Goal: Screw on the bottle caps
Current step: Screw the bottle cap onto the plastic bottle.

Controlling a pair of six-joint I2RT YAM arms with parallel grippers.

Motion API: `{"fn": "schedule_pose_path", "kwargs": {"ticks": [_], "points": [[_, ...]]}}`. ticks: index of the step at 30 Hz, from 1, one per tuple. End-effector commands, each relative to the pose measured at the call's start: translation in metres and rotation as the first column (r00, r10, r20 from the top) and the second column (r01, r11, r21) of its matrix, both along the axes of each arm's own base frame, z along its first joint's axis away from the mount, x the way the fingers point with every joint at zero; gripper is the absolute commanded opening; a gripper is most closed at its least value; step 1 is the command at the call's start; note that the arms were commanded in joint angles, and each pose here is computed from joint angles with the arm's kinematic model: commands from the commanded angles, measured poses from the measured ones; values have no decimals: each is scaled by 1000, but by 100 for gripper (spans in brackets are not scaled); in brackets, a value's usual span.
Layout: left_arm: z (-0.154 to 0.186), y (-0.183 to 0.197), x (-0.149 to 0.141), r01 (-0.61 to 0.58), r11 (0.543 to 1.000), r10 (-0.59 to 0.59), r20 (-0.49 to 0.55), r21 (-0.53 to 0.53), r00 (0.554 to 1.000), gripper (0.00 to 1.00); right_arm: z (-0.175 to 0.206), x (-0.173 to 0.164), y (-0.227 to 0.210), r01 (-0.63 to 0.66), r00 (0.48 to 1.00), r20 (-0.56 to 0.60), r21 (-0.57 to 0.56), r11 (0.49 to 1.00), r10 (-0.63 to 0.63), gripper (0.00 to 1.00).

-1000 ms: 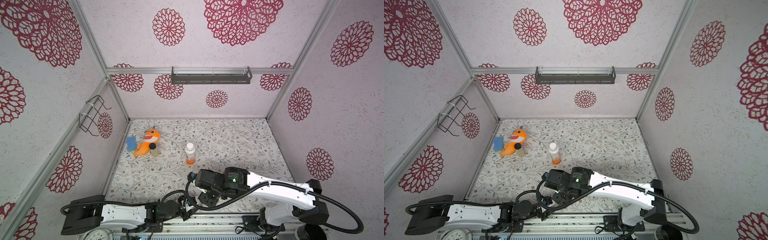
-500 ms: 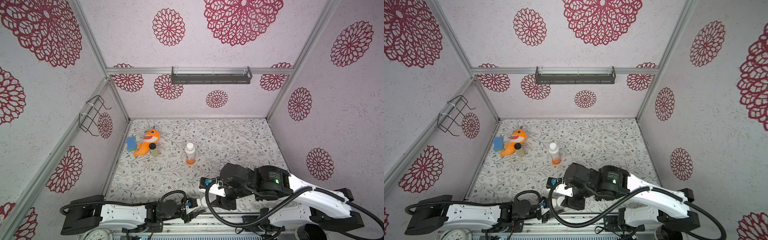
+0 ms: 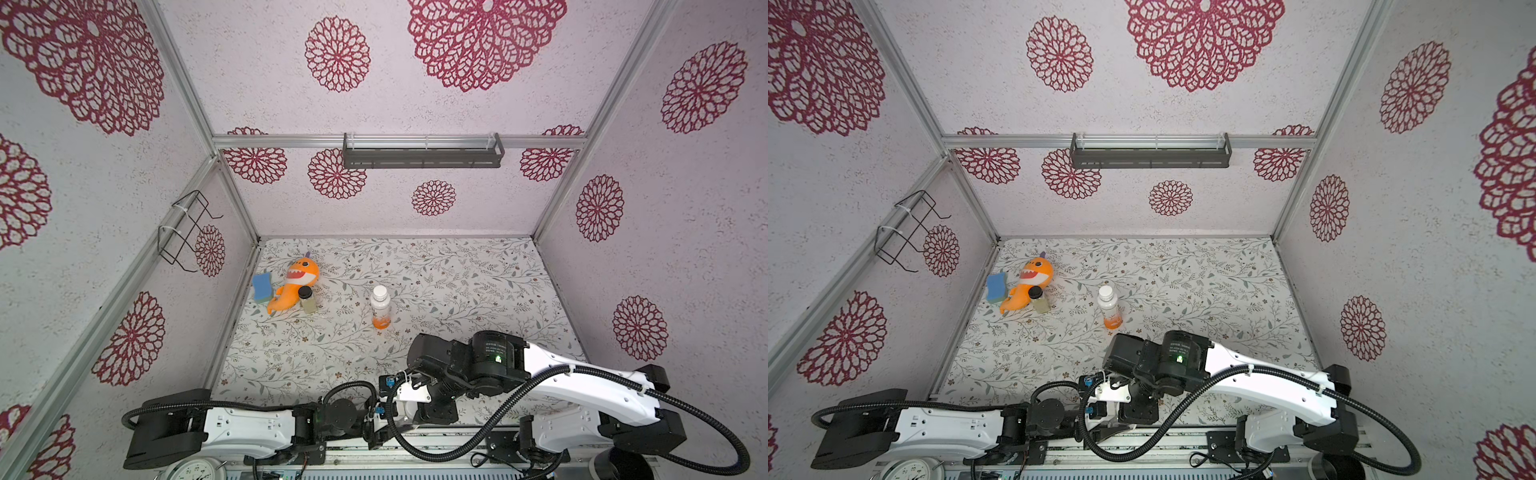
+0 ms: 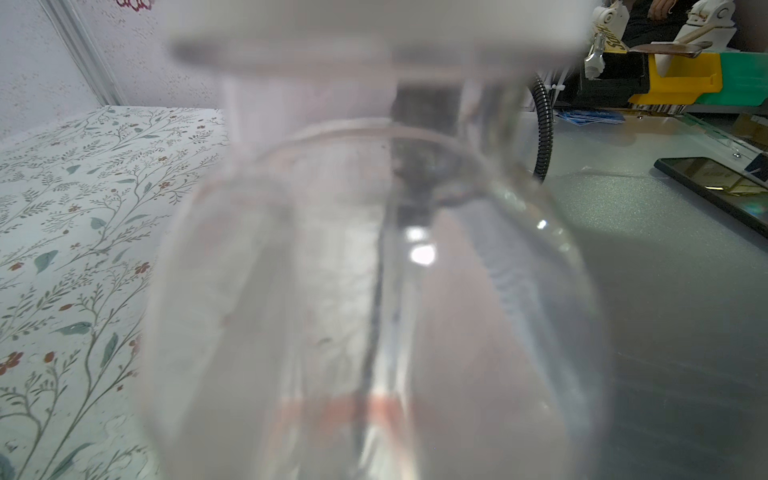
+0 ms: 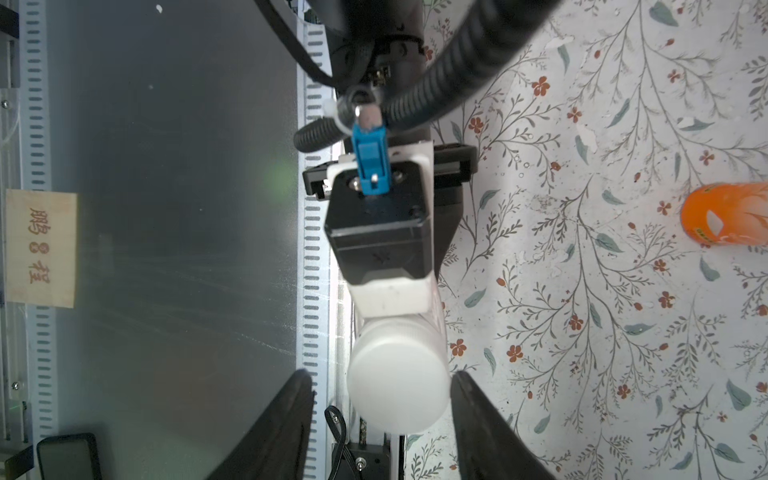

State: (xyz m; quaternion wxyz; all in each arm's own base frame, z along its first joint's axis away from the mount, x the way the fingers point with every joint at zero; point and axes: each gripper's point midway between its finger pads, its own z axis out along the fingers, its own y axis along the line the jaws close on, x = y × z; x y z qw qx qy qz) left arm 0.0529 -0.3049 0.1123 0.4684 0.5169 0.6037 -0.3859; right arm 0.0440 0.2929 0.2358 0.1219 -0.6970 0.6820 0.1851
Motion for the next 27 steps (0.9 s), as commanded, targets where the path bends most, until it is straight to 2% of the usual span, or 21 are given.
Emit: {"fn": "schedule_pose_path", "kwargs": {"ticks": [1,9,14,19,21,27], "points": [[15,-4,3,-2,999,2,4,-46,1000,41,-11,-3,-9,-23,1000,-10,-46,999,22,55],[14,-5,2,4,999,-4,2,-43,1000,42,-16,4,0,3,1000,22,-33,999,-2,51],[14,-5,3,-1,999,1,3,-43,1000,42,-11,13,5,30,996,84,-23,999,-28,46],[14,-5,2,3,999,-3,2,-43,1000,41,-18,13,4,31,995,99,-63,998,-24,45],[13,-5,2,3,999,-3,2,-41,1000,41,-19,14,4,35,994,109,-69,997,-27,40],[15,-4,5,-12,999,13,7,-48,1000,41,-23,28,8,160,979,140,-67,985,-149,33]]}}
